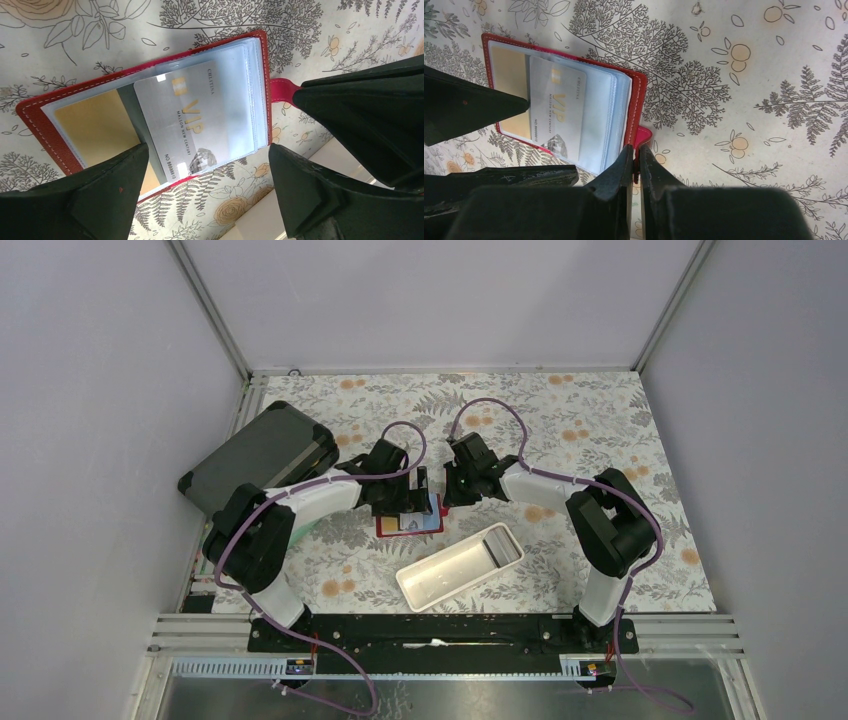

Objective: Put the credit cards into the card holder
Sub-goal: Insert the credit card into the card holder.

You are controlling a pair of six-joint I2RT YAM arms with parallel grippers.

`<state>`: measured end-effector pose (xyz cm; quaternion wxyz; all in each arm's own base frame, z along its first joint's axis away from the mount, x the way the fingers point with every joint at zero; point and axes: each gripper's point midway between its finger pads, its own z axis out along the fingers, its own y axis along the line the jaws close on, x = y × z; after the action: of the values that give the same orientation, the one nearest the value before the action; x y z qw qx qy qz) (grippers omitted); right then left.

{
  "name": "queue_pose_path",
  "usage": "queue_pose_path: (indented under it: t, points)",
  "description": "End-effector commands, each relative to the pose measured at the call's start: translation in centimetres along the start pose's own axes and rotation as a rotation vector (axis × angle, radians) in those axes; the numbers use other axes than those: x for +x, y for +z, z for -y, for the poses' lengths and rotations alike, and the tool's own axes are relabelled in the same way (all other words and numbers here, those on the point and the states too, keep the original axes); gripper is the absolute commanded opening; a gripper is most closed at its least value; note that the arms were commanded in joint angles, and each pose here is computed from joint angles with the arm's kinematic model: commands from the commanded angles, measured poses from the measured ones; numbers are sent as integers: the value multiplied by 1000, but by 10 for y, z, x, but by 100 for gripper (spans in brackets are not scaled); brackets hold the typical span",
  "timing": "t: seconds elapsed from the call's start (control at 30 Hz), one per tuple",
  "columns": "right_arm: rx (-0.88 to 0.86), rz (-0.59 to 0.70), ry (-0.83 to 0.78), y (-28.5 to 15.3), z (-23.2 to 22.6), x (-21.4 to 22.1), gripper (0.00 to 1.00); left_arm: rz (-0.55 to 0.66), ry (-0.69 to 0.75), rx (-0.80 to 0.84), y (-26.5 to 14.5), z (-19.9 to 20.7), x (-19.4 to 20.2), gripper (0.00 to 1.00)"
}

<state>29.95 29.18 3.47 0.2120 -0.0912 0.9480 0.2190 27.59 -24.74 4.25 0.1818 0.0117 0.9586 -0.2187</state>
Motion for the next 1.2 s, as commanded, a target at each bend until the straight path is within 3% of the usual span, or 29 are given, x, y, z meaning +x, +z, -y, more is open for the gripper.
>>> queue_pose_path:
  t: [0.0, 0.17, 0.43, 0.87, 1.17]
  points:
    - [24, 13, 0, -5, 0, -1, 0, 66, 44, -7, -13, 7, -19, 96]
    - [33, 15, 2, -6, 2, 1, 0, 70, 43, -2, -16, 8, -19, 95]
    - [31, 19, 5, -7, 1, -1, 0, 42, 38, 53, -12, 17, -13, 82]
    - [35, 18, 6, -8, 3, 1, 0, 31, 12, -43, -6, -2, -10, 87]
    - [33, 17, 5, -8, 2, 2, 0, -2, 1, 38, 1, 11, -4, 85]
